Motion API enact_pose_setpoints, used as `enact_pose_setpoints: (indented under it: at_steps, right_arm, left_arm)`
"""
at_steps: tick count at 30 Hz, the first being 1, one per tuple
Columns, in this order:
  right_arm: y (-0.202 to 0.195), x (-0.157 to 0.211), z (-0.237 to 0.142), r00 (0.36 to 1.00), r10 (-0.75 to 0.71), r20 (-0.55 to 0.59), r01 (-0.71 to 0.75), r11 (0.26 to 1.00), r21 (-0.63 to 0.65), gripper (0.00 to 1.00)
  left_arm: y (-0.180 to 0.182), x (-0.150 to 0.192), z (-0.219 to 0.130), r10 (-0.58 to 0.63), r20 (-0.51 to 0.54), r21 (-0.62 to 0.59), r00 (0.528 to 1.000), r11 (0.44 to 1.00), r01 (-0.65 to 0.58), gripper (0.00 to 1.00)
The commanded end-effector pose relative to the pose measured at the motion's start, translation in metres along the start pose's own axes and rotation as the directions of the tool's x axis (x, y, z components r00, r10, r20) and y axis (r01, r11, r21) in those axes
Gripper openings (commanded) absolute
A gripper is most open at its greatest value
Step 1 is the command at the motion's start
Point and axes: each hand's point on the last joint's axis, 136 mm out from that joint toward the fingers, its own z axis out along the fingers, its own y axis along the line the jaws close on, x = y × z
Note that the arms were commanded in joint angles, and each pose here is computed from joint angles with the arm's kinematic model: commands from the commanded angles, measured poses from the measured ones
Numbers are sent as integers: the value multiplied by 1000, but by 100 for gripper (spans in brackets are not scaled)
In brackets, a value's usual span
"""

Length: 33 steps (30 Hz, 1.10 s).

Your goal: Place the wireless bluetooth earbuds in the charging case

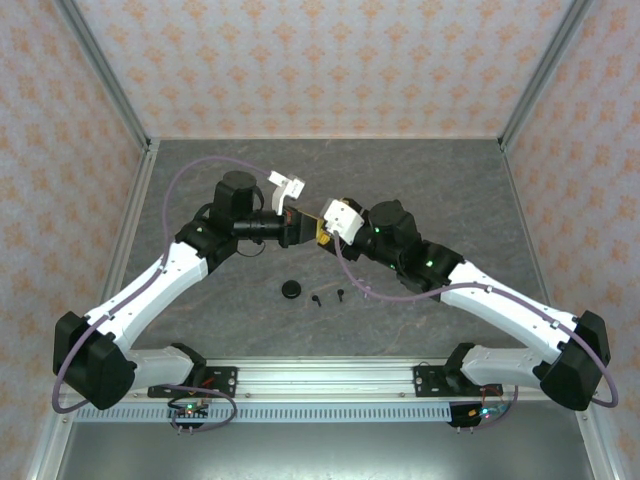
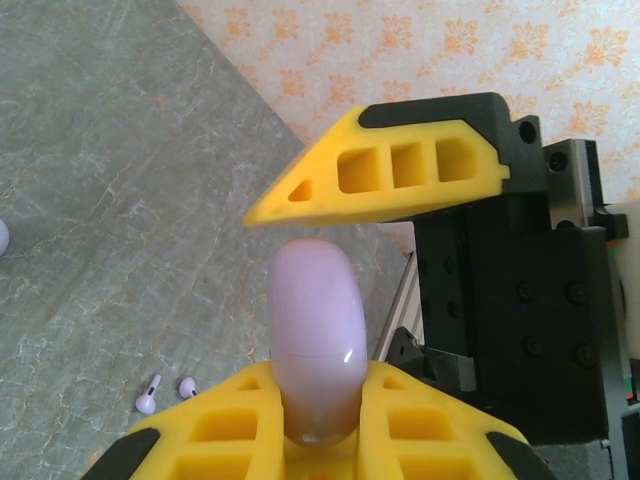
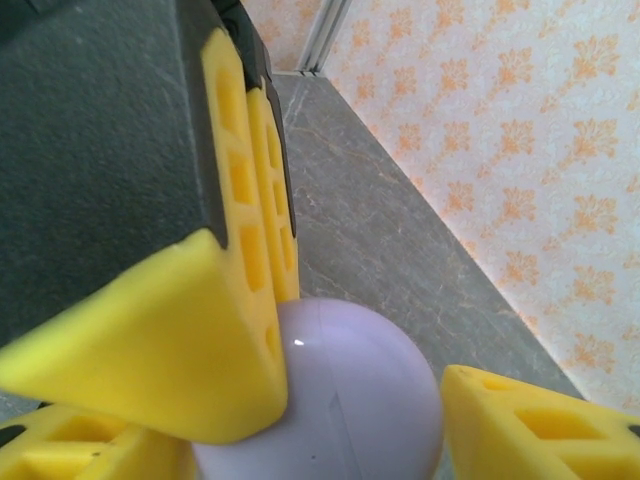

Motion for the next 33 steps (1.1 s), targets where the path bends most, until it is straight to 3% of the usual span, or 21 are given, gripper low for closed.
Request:
enact_pose_setpoints:
  at_steps: [1,7,8,14,18,21,33]
  right_arm:
    - [-1,-2,-5,999,33,1,-33,999,-23,68]
    - [-4,-3,-19,992,122,28,-121,991,-53,99]
    - [-3,-3,-23,989,140,36,-137,988,-68,99]
    - [-4,1,-50,938,335,93,-316,932,-177,99]
    - [-19,0,-61,855,485,185,-448,869,-210,100]
    - [-27,-7,-65,804,543,243,-495,837,-232,94]
    - [-38,-17,-39,805,555,207,-504,826,-253,90]
  left_arm:
    - [-3,-11,-2,74,53,-14,996,997,-74,5]
    - [7,-17,-7,143,132,-80,981,988,-133,2]
    - [6,-18,-8,159,146,-81,976,986,-148,1]
    - [2,-21,-15,279,238,-114,930,959,-258,1]
    - [-2,-16,-15,349,251,-121,903,937,-328,0]
    - [-6,-9,-12,393,238,-116,888,919,-376,0]
    - [-12,4,-7,449,203,-95,870,893,-439,0]
